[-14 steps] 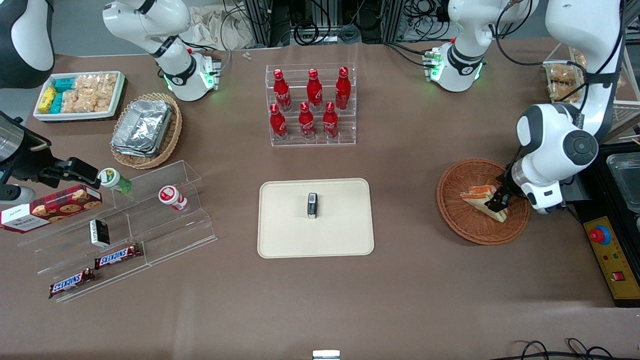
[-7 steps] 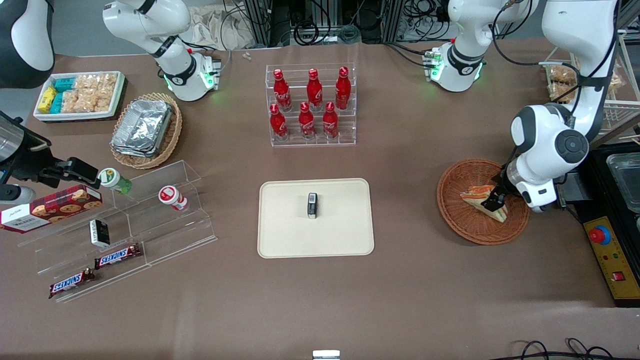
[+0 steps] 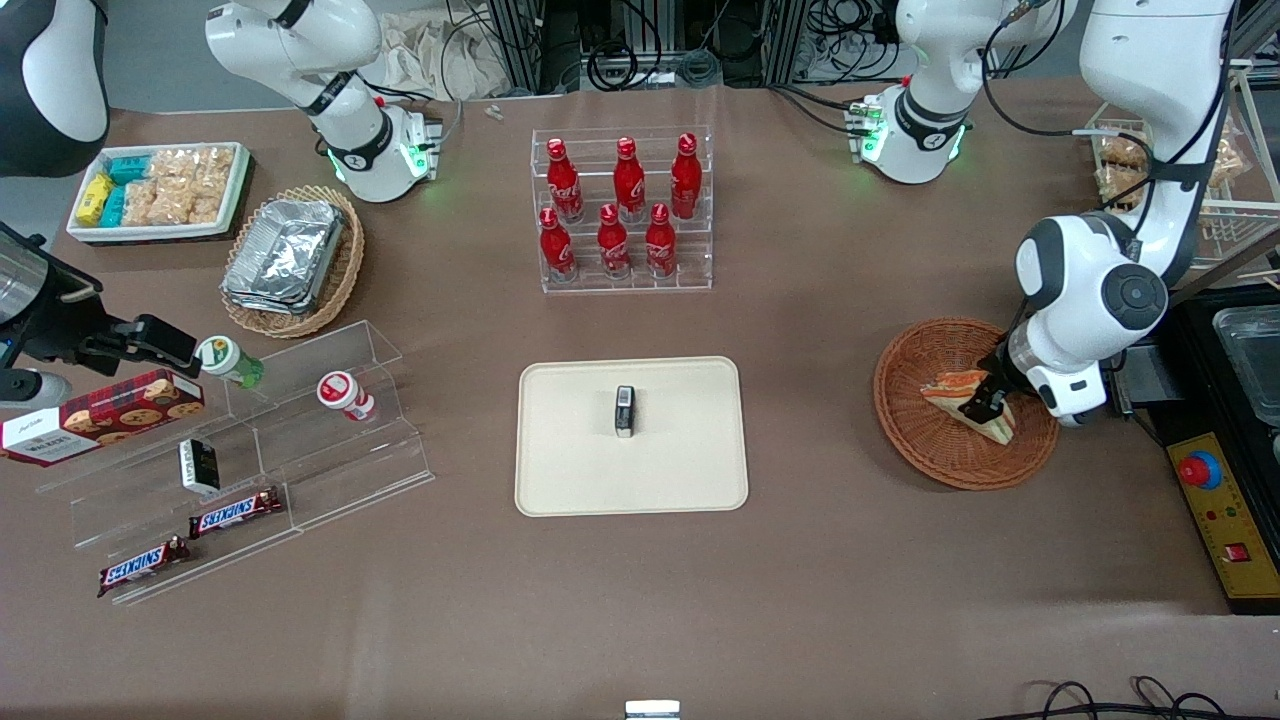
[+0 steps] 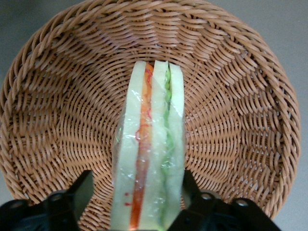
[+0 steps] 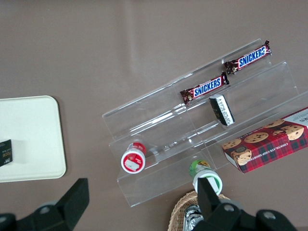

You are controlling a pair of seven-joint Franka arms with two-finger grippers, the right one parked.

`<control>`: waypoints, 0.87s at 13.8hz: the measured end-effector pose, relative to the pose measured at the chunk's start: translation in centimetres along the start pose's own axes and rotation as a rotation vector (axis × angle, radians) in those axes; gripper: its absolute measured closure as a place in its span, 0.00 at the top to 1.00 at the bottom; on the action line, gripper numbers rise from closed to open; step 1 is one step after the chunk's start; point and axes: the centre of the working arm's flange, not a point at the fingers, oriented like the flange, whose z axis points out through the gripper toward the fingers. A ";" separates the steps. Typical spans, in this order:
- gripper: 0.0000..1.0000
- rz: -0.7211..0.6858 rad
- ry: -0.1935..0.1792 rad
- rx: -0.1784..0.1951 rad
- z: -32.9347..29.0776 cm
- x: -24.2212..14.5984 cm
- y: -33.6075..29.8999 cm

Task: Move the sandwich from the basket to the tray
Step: 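Lower the open left gripper around the sandwich and close it, then lift the sandwich out of the basket with the left gripper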

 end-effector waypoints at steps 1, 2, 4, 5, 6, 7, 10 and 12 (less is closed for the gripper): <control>0.65 0.001 0.001 -0.001 0.0 0.0 0.0; 0.52 0.004 0.001 -0.003 0.0 -0.1 0.1; 0.35 0.008 0.003 -0.005 -0.1 -0.1 0.1; 0.28 0.013 0.005 -0.008 -0.2 -0.1 0.2; 0.20 0.022 0.007 -0.011 -0.3 -0.1 0.2; 0.19 0.037 0.010 -0.015 -0.6 -0.1 0.3; 0.19 0.070 0.007 -0.006 -2.9 -0.2 0.3; 0.19 0.110 -0.013 0.026 -7.5 -0.2 0.8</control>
